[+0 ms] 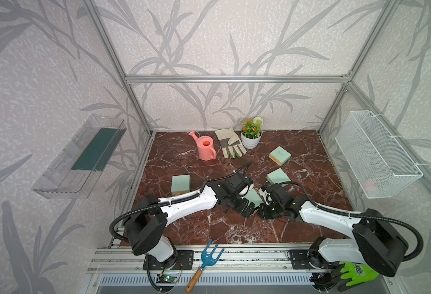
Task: Take out the earrings from the drawer-style jewelry box
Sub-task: Open the drawer in the jewelry box.
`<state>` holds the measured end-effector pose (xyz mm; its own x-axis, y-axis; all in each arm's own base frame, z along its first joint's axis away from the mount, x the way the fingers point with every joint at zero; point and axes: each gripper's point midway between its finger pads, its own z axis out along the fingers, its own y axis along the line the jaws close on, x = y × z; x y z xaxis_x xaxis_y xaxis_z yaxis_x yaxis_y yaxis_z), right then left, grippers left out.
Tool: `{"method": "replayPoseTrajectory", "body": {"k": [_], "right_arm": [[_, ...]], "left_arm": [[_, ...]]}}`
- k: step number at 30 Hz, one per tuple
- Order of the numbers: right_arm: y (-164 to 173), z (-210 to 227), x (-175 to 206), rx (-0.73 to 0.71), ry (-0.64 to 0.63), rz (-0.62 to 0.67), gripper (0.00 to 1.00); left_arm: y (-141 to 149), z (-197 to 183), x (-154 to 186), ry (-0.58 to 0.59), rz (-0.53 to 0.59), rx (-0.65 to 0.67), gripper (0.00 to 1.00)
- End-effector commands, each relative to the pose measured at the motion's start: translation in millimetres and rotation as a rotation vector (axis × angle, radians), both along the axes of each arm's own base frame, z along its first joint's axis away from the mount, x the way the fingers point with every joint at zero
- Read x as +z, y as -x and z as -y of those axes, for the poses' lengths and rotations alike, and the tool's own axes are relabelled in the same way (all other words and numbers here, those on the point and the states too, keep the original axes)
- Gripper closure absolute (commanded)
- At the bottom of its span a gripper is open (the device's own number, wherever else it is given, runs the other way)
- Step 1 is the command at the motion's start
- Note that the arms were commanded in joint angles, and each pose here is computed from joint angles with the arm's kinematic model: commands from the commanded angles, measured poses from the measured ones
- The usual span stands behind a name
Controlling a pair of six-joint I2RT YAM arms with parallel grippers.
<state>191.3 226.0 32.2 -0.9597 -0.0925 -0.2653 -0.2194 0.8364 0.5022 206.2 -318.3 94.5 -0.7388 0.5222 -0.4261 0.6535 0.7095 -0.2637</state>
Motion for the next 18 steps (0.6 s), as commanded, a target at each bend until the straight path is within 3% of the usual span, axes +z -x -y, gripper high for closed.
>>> {"method": "replayPoseTrajectory", "body": {"k": [1,9,18], "right_arm": [[-5.6,-10.6,7.3,0.076,-0.011,0.02,1.0],[-11.8,-6.6,-2.8,0.056,0.0,-0.013,1.0],[1.5,11.3,-7.6,-0.019,-0.001,-0.027,1.0]], "left_arm": [[-18.6,-17.3,-5.7,-0.121,0.126,-0.016,0.01],[-34.5,-13.4,-8.8,-0.171,0.179,-0.028,0.01],[-24.4,4.7,-13.3,-0.137,0.17,-0.143,0.01]]}}
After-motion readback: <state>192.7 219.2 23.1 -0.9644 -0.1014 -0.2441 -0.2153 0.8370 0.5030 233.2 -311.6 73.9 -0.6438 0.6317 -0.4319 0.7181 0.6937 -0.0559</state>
